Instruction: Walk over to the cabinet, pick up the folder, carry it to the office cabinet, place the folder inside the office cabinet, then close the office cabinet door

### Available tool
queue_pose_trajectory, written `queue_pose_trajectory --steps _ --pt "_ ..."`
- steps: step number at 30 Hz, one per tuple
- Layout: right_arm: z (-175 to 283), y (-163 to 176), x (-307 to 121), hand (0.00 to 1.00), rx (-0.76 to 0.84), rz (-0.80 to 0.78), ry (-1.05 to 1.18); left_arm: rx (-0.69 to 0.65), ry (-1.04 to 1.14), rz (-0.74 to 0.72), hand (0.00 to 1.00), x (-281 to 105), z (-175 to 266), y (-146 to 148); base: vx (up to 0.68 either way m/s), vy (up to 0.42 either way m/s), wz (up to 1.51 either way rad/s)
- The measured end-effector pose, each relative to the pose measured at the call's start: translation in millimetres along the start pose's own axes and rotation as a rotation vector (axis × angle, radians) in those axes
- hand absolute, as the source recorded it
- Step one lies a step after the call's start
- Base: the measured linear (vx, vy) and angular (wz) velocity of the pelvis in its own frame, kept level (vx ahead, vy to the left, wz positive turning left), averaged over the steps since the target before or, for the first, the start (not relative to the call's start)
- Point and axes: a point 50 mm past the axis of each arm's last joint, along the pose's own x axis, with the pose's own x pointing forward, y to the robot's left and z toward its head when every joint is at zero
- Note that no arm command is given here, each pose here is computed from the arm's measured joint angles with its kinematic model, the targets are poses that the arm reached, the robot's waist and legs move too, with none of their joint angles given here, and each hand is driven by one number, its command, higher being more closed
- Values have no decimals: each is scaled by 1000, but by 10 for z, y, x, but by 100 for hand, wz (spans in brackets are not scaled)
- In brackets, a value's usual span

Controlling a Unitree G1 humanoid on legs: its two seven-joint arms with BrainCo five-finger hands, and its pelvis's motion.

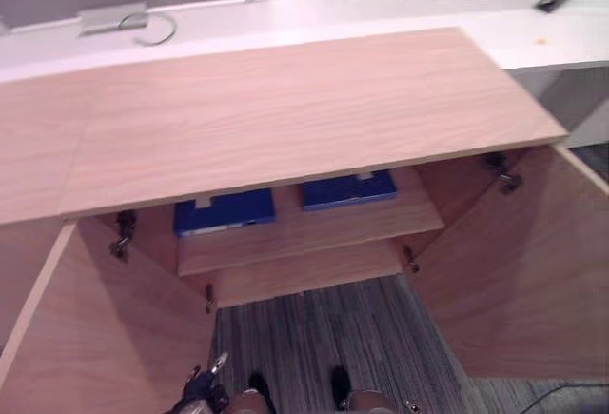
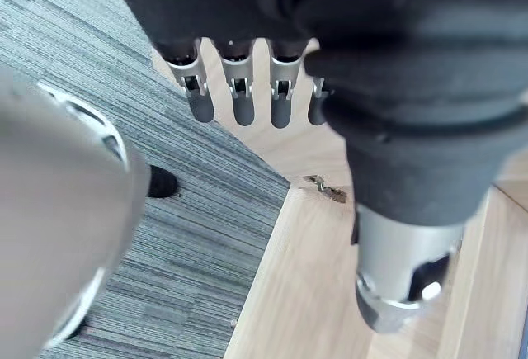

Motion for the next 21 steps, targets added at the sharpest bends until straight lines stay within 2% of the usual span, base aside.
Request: queue_pose_trajectory --steps 4,8,14,21 --pt "75 115 -9 0 -93 49 -41 -37 30 45 0 -17 -92 86 -14 110 -86" --pt "169 211 -14 0 -176 90 -80 -18 42 44 0 -23 -120 75 43 91 -47" --pt "270 317 -27 0 -193 112 -126 51 6 0 0 6 3 -77 93 57 -54" --pt "347 397 -54 0 -213 122 -173 94 -17 -34 0 -2 36 -165 -34 -72 -90"
